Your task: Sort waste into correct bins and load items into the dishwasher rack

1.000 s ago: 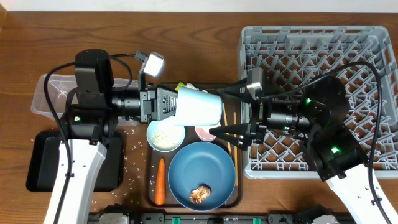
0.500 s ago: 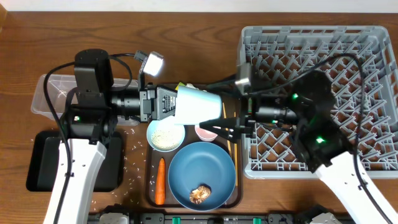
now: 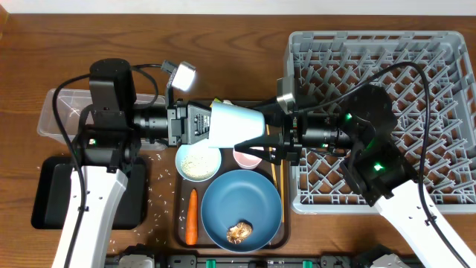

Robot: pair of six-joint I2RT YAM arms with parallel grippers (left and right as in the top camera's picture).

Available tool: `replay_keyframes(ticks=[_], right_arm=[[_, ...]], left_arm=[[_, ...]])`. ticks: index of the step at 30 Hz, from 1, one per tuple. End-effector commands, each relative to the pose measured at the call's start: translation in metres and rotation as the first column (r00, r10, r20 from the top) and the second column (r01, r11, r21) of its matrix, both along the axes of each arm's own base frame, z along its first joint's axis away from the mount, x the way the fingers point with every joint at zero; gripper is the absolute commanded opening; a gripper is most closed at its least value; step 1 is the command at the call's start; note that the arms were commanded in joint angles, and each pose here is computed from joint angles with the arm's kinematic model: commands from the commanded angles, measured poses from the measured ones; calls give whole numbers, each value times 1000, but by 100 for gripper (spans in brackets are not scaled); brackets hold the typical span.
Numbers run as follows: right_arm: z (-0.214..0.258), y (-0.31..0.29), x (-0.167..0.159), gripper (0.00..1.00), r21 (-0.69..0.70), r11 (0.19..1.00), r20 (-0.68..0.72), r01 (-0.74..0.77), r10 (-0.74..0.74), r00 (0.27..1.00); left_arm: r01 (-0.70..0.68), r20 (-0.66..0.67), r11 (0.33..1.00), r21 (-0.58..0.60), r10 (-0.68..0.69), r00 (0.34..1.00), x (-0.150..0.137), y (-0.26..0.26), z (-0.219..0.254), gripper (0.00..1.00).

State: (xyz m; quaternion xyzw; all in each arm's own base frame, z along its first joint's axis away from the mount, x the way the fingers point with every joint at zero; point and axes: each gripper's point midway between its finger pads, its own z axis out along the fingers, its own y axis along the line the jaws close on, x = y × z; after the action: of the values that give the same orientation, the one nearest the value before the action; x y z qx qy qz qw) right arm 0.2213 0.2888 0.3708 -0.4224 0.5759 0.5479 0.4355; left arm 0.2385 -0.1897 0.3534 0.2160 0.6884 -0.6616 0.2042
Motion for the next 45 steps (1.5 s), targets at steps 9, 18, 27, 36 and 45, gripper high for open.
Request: replay_keyframes(ticks=[9, 18, 27, 36, 45], right_arm=[[-18, -33, 38, 43, -104, 959, -91, 265, -275, 957], [-75, -188, 81, 41, -418, 509, -136, 753, -854, 502], [-126, -364, 46, 43, -657, -140, -4, 741, -982, -190], [-158, -446, 25, 43, -741, -337, -75, 582, -819, -569], [-216, -479, 19, 44, -861, -299, -108, 412, -684, -722]], left_arm=[[-2, 31, 1000, -15, 3, 1000, 1, 6, 12, 68], [-30, 33, 999, -16, 31, 999, 6, 13, 12, 71], [-30, 38, 999, -16, 31, 999, 6, 13, 12, 71], [-30, 38, 999, -16, 31, 999, 6, 13, 12, 71], [-30, 38, 999, -16, 31, 999, 6, 13, 12, 72]])
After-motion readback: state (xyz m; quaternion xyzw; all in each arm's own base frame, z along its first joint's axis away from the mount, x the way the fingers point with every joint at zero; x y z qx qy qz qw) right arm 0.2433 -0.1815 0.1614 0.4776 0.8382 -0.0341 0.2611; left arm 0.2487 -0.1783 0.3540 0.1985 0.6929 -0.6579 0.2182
